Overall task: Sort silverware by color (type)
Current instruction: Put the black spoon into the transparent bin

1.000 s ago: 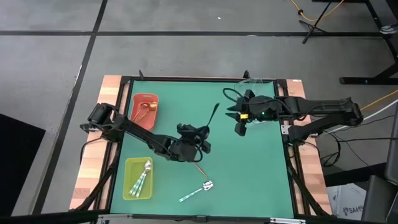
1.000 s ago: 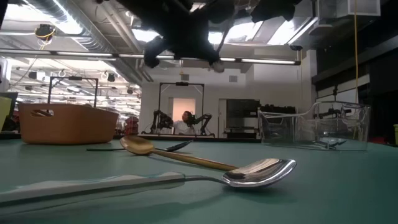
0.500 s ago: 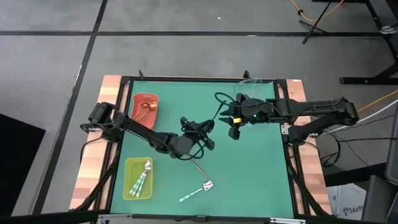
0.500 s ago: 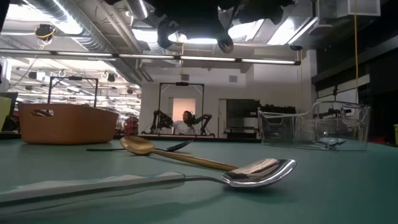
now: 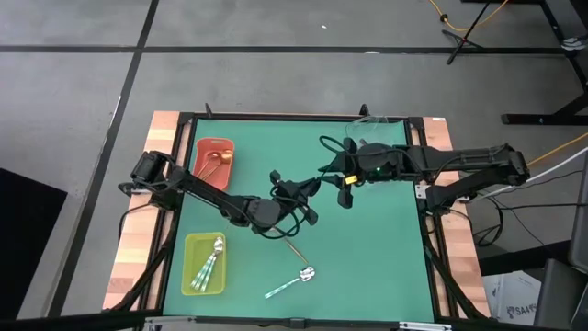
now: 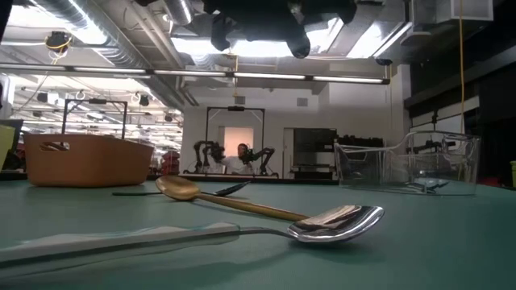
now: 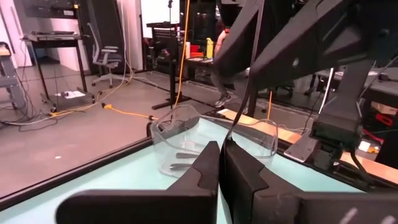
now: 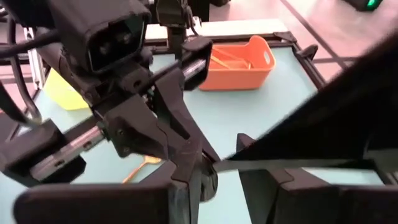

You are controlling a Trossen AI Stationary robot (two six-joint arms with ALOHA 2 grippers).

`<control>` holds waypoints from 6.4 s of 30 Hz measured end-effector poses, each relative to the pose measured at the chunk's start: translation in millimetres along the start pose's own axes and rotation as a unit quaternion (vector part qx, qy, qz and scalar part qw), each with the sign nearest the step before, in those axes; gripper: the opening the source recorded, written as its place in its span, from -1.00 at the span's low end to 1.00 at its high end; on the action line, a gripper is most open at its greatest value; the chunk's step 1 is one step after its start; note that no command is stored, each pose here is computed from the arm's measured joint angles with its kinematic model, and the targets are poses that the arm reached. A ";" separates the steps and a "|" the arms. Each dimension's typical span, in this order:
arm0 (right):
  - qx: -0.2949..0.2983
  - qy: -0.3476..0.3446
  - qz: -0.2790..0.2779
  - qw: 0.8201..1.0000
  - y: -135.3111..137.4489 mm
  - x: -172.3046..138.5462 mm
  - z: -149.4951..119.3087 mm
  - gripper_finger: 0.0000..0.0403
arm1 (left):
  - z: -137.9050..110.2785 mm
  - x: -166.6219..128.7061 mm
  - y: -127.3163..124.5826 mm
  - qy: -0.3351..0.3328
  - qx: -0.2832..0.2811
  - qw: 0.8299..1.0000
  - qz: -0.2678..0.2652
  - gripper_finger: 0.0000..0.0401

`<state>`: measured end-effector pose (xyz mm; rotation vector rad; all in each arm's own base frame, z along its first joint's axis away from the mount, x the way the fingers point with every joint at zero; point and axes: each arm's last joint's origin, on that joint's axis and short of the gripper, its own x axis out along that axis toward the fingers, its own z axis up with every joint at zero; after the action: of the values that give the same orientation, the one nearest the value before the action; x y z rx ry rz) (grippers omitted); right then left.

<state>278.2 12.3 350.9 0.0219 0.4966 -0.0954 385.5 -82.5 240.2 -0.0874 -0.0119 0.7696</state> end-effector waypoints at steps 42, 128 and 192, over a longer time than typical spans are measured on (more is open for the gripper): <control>-0.028 0.001 -0.005 1.000 -0.1 1.1 -0.1 -1.00 | 1.1 11.1 5.0 0.003 -0.011 1.000 -0.029 -0.54; 0.155 0.400 -0.136 0.893 -172.4 -28.5 -177.9 -1.00 | 0.0 10.9 5.0 0.006 -0.003 1.000 -0.028 -0.41; 0.113 0.315 -0.213 0.918 -170.0 -3.4 -237.6 -0.87 | 0.0 11.0 5.1 0.006 -0.002 1.000 -0.028 -0.41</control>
<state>146.1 -146.0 144.0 0.1750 1.1307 -0.5875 389.9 -71.2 239.6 -0.0951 -0.0044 0.7129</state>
